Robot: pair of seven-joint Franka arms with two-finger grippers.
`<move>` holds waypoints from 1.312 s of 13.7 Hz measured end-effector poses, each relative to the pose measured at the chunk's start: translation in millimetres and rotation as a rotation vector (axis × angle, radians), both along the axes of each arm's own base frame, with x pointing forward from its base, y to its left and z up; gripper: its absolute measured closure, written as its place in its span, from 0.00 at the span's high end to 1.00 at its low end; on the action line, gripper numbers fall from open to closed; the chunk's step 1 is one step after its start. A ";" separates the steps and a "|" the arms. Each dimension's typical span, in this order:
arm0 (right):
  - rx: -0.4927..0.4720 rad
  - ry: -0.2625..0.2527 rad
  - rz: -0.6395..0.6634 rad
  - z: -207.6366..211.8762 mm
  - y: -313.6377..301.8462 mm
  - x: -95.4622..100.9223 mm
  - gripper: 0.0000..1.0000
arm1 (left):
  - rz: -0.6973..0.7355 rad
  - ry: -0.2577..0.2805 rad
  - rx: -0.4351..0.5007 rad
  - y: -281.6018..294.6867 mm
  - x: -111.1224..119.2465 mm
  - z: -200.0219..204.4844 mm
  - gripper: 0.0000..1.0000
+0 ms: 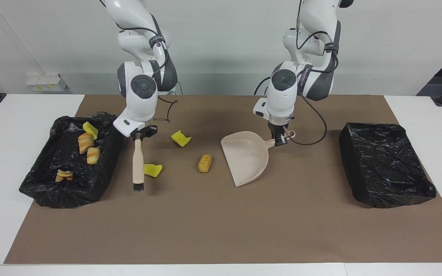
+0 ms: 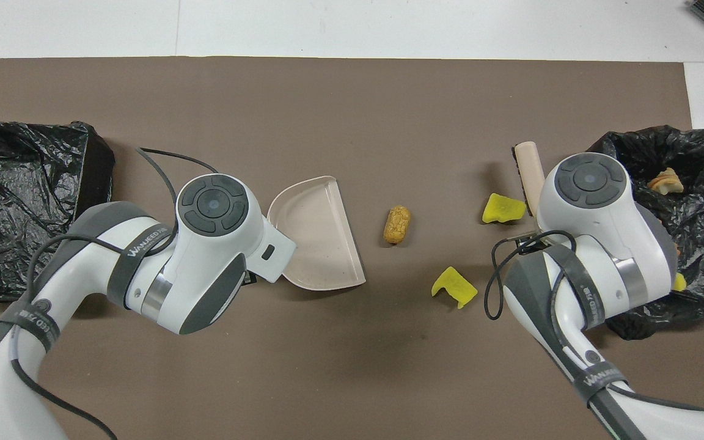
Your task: Sweep and dump trash in bin
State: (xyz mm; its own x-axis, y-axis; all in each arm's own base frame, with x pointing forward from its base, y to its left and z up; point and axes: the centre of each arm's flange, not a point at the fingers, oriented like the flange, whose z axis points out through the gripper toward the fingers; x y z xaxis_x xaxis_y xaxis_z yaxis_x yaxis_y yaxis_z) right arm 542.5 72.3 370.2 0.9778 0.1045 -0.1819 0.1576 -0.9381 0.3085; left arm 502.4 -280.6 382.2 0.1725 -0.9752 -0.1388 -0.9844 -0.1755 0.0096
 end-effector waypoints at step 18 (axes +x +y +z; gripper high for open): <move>0.260 0.147 0.090 -52.8 160.7 -64.9 0.26 | -0.003 -0.003 0.005 -1.3 -46.9 -35.4 0.32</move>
State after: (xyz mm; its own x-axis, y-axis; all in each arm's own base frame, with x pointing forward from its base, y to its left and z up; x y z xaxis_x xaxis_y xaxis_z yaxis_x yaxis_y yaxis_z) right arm 477.7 232.9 317.4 0.9277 0.2511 -0.2763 0.2690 -0.9627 0.0282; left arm 455.5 -281.8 346.8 0.1703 -0.9749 -0.1436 -0.9849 -0.1729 0.0059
